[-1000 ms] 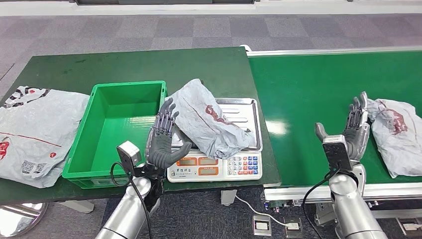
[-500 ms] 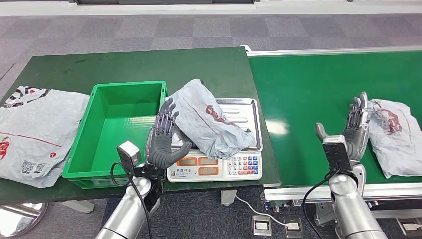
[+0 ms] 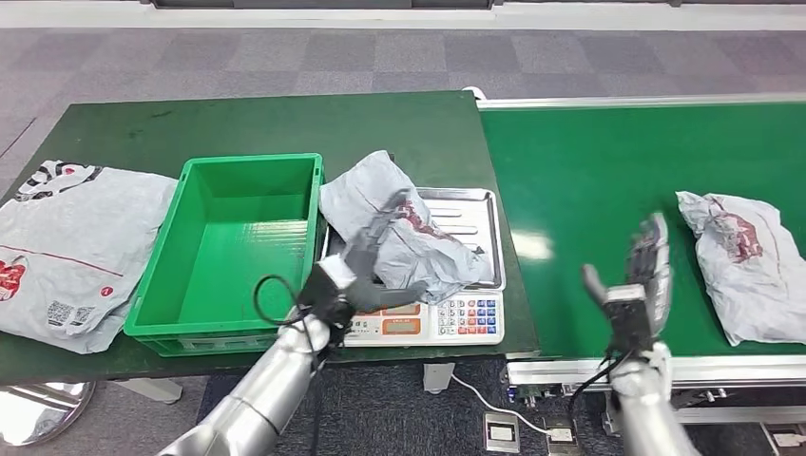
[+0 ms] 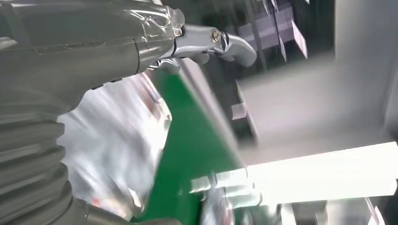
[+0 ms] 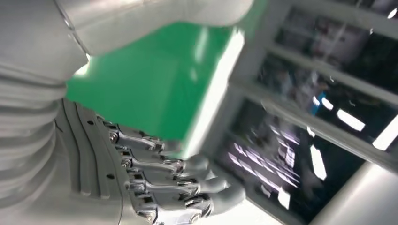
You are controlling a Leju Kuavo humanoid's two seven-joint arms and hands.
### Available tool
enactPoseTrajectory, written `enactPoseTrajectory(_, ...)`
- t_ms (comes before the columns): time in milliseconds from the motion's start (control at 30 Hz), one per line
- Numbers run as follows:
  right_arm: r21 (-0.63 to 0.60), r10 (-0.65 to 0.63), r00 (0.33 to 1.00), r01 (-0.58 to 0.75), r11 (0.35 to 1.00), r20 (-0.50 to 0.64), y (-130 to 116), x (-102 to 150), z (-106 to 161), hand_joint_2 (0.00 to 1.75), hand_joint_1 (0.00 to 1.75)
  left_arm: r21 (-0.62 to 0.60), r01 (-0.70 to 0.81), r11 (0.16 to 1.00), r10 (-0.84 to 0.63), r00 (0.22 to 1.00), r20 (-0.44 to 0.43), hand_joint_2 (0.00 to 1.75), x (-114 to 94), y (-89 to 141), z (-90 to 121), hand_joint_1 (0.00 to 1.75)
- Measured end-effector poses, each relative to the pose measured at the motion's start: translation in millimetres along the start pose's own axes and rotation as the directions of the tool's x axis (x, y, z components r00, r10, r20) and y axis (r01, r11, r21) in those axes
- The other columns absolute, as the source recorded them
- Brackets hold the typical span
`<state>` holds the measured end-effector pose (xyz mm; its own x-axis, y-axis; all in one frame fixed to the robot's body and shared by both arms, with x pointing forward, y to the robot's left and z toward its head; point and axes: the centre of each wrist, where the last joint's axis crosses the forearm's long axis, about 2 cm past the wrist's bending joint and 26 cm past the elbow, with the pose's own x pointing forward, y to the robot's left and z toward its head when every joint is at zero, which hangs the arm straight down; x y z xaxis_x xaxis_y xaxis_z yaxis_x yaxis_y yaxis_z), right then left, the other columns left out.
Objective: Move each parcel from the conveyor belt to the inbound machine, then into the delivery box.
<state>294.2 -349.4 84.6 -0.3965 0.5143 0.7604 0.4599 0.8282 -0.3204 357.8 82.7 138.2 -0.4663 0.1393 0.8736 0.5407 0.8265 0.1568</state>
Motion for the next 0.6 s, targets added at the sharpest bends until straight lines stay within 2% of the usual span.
enactPoseTrajectory(67, -0.008, -0.033, 0.998, 0.033, 0.999, -0.053, 10.6, 0.7, 20.7, 1.75, 0.0, -0.047, 0.001, 0.999, -0.001, 1.0, -0.007, 1.75, 1.6, -8.4, -12.0, 0.0)
enactPoseTrajectory(133, -0.015, -0.048, 0.995, 0.047, 0.999, -0.085, 14.2, -0.1, 30.0, 1.75, 0.0, -0.071, -0.002, 0.997, 0.0, 1.0, -0.019, 1.75, 1.2, -12.6, -17.2, 0.0)
enactPoseTrajectory(600, -0.011, -0.063, 0.987, 0.062, 0.998, -0.147, 22.8, -2.2, 47.8, 1.75, 0.0, -0.111, 0.0, 0.994, -0.008, 0.997, -0.076, 1.75, -4.9, -16.1, -18.6, 0.0)
